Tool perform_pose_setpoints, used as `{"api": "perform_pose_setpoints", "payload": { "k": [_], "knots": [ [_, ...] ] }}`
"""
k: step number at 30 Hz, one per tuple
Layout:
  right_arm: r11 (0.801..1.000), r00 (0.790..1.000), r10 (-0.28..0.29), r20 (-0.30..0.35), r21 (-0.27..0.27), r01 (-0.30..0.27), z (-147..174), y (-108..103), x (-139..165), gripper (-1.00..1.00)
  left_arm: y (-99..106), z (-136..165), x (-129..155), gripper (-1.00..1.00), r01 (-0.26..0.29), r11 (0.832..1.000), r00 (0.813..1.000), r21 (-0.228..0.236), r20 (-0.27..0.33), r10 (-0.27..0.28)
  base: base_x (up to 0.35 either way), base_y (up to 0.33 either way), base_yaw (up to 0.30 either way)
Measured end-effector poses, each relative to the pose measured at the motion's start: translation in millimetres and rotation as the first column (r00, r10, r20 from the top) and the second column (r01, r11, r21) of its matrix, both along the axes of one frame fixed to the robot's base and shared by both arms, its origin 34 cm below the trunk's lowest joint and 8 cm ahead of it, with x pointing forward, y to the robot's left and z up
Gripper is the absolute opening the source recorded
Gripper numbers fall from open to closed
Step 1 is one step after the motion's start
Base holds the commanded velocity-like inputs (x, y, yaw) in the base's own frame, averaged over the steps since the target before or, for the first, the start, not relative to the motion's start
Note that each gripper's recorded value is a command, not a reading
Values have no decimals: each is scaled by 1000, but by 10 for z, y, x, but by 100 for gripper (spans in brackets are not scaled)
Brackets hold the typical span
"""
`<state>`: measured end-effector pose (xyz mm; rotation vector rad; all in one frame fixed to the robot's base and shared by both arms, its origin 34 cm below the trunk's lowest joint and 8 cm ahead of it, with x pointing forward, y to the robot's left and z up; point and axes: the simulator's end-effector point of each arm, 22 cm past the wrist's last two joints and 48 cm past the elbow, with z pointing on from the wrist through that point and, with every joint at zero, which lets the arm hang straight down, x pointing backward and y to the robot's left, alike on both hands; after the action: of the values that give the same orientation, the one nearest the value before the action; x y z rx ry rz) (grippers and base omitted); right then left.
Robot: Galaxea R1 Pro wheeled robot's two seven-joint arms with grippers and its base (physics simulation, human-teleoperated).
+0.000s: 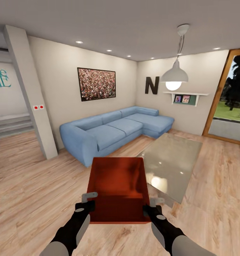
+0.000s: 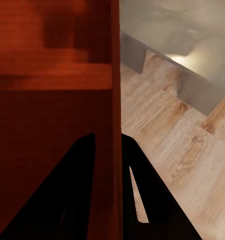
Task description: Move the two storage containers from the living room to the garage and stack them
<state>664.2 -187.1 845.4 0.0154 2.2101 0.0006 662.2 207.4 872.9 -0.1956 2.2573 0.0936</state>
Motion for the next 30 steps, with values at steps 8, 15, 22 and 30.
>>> {"api": "perform_pose_setpoints", "payload": {
  "k": [8, 15, 22, 30],
  "knots": [
    [1000, 1000, 0, 2, 0, 0, 16, 0, 4, -100, 0, 16, 3, -100, 0, 1000, 1000, 0, 3, 0, 0, 0, 300],
    [1000, 1000, 1, 3, -1, -1, 28, -1, 7, -100, 0, 24, 2, -100, -1, 1000, 1000, -1, 4, 1, 0, 0, 300],
    [1000, 1000, -1, 12, 1, 1, 52, 2, 17, -100, 2, 55, 17, -100, 1, 1000, 1000, 1, 11, -1, 0, 0, 300],
    [1000, 1000, -2, 19, 3, 2, 79, 6, 29, -100, 5, 88, 31, -100, 2, 1000, 1000, 2, 19, -2, 0, 0, 300]
  ]
}}
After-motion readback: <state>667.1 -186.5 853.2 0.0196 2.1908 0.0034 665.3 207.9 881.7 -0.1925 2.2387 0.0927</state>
